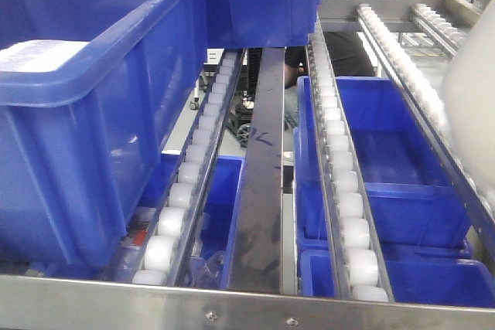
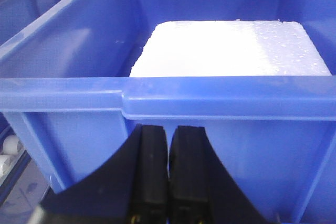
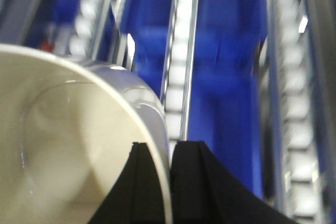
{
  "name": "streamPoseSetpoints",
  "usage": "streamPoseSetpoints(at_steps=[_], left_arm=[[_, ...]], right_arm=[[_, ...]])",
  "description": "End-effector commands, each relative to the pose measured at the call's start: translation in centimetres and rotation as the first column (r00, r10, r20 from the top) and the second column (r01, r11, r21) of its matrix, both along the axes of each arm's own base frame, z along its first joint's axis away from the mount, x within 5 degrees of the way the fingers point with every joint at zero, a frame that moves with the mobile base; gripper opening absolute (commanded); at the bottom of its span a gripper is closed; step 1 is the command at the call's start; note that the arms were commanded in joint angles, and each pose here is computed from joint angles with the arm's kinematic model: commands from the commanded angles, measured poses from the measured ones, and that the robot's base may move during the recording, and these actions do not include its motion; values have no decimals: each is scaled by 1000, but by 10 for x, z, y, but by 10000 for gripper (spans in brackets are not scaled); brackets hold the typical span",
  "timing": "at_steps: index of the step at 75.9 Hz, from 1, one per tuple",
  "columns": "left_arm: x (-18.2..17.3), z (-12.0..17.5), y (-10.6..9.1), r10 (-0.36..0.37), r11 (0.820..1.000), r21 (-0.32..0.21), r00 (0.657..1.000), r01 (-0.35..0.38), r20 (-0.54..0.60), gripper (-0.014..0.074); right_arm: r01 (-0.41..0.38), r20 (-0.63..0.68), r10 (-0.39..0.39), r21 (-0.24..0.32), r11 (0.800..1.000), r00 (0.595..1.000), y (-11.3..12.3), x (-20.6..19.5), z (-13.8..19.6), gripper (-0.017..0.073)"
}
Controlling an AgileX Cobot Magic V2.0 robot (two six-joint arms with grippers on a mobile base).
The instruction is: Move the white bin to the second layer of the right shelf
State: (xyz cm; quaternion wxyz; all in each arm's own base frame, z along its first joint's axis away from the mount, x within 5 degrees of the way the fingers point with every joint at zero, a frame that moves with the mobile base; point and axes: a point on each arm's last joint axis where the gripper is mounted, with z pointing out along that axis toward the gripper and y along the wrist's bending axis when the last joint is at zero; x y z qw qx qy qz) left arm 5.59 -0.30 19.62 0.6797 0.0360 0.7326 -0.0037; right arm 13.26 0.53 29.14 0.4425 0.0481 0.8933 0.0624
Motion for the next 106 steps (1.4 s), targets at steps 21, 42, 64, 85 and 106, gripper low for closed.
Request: streamPoseSetpoints(at_steps=[21,42,64,85,106], left_arm=[[0,-4,0,-1,1000,-9,998,1,66,85],[0,-4,0,-1,1000,-9,998,1,66,85],[0,-4,0,-1,1000,-9,998,1,66,85],[0,-4,0,-1,1000,-9,998,1,66,85],[0,-4,0,-1,1000,-9,998,1,66,85]], right_arm=[[51,-49,-46,88,995,998,4,63,-3,78],[38,-104,-29,87,996,994,10,83,-22,78],[42,-127,-33,63,997,991,10,99,-37,79],[44,-151,-36,49,998,988,9,109,-51,111],[43,-124,-36,52,998,992,9,106,-44,357]])
